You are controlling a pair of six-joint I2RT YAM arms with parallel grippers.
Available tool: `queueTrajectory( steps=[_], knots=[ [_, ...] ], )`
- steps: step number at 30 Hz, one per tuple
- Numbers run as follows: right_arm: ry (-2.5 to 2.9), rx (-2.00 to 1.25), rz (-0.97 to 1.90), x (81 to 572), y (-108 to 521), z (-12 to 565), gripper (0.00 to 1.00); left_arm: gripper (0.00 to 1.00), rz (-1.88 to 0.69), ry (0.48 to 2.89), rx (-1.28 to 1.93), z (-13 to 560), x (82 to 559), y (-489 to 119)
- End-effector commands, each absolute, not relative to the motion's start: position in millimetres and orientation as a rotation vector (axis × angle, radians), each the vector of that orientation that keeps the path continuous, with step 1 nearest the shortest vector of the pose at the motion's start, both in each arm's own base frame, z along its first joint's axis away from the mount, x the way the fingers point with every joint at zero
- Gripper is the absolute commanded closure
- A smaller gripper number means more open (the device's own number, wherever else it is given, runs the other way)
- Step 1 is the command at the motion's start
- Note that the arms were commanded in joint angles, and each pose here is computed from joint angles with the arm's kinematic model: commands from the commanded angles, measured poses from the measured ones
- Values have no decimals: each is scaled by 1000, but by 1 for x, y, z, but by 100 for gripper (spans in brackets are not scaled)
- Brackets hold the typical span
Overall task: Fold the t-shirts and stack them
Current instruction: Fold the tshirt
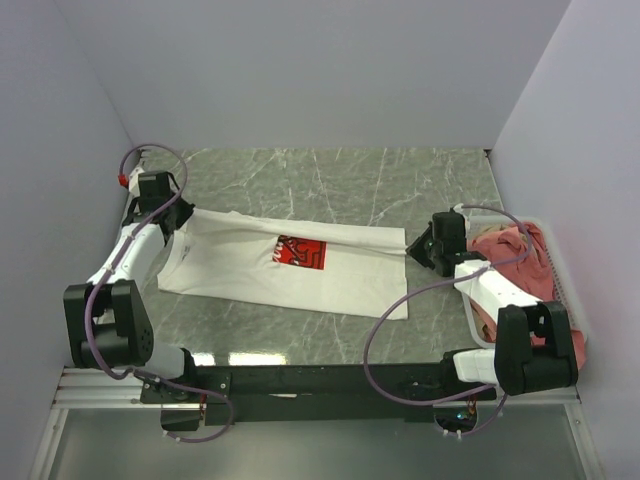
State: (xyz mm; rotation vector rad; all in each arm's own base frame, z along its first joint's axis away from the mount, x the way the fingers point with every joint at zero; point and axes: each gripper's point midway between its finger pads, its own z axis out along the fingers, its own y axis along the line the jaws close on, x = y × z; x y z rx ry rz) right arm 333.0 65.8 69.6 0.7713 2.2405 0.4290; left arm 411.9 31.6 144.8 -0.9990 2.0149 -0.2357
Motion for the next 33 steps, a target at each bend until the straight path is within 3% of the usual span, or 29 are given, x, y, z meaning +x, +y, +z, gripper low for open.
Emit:
queueTrajectory(
  steps=[1,33],
  knots=[
    [2197,780,427,333,63,77,100,100,-240,1938,-1025,164,408,38],
    [2254,815,489,301,71,45,100,100,-235,1926,-1166,115,350,37]
  ],
)
